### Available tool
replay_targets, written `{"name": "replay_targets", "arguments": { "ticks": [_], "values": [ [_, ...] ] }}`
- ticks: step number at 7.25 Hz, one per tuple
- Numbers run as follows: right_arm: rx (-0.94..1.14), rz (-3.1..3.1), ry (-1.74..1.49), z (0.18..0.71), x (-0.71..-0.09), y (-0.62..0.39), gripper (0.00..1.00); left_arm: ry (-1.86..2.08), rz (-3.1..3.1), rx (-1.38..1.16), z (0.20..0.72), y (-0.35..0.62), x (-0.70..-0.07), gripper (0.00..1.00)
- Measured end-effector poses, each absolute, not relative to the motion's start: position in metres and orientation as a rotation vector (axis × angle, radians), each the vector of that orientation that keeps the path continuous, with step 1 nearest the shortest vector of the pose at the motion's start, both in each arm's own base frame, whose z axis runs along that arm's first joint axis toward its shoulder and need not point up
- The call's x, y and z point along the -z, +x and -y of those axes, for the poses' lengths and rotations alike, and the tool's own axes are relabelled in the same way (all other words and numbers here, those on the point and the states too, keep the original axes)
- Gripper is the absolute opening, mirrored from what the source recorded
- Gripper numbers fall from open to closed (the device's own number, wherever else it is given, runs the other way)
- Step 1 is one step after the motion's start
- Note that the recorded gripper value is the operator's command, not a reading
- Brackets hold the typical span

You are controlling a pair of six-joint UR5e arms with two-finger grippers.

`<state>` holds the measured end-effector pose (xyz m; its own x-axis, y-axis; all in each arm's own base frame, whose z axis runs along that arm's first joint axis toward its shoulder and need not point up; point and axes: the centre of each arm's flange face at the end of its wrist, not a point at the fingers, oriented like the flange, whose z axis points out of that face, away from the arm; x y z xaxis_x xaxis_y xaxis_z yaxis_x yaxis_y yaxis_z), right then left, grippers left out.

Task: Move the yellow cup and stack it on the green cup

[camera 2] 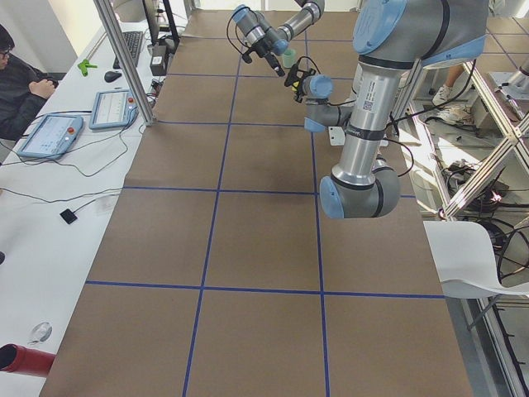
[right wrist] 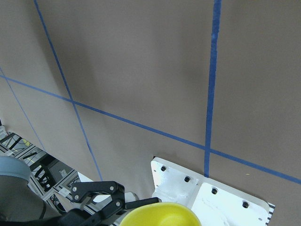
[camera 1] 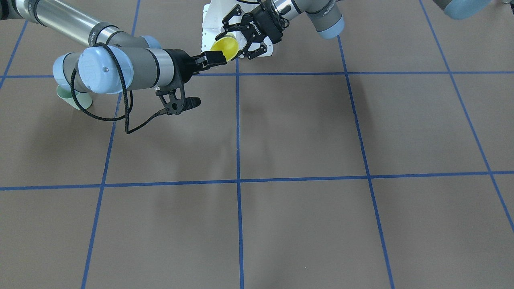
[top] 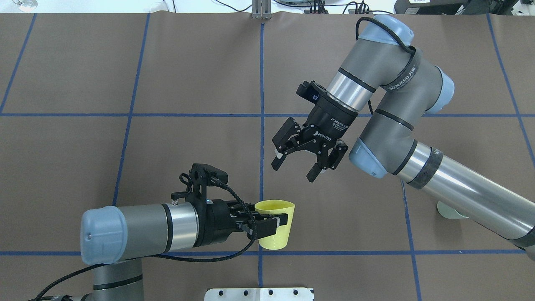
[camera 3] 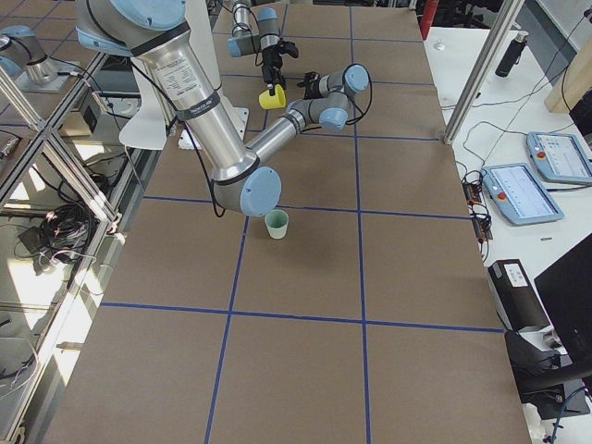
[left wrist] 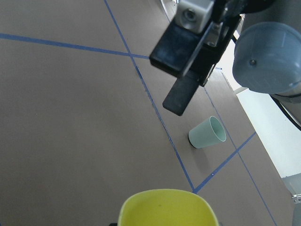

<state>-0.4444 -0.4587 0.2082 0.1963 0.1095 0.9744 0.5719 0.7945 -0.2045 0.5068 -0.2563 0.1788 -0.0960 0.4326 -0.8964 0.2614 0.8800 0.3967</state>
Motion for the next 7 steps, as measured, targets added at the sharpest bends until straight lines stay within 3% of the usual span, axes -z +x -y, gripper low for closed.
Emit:
{"name": "replay_targets", "arguments": {
  "ticks": [5, 7],
  "values": [
    [0.401, 1.360, -0.538, 0.451, -0.217, -0.460, 0.96, 0.537, -1.684, -0.156, 0.256, 0.509, -0.180, 0.25],
    [0.415, 1.355, -0.557, 0.443, -0.220, -0.468, 0.84, 0.536, -1.681, -0.157, 0.256, 0.509, -0.180, 0.25]
  ]
}}
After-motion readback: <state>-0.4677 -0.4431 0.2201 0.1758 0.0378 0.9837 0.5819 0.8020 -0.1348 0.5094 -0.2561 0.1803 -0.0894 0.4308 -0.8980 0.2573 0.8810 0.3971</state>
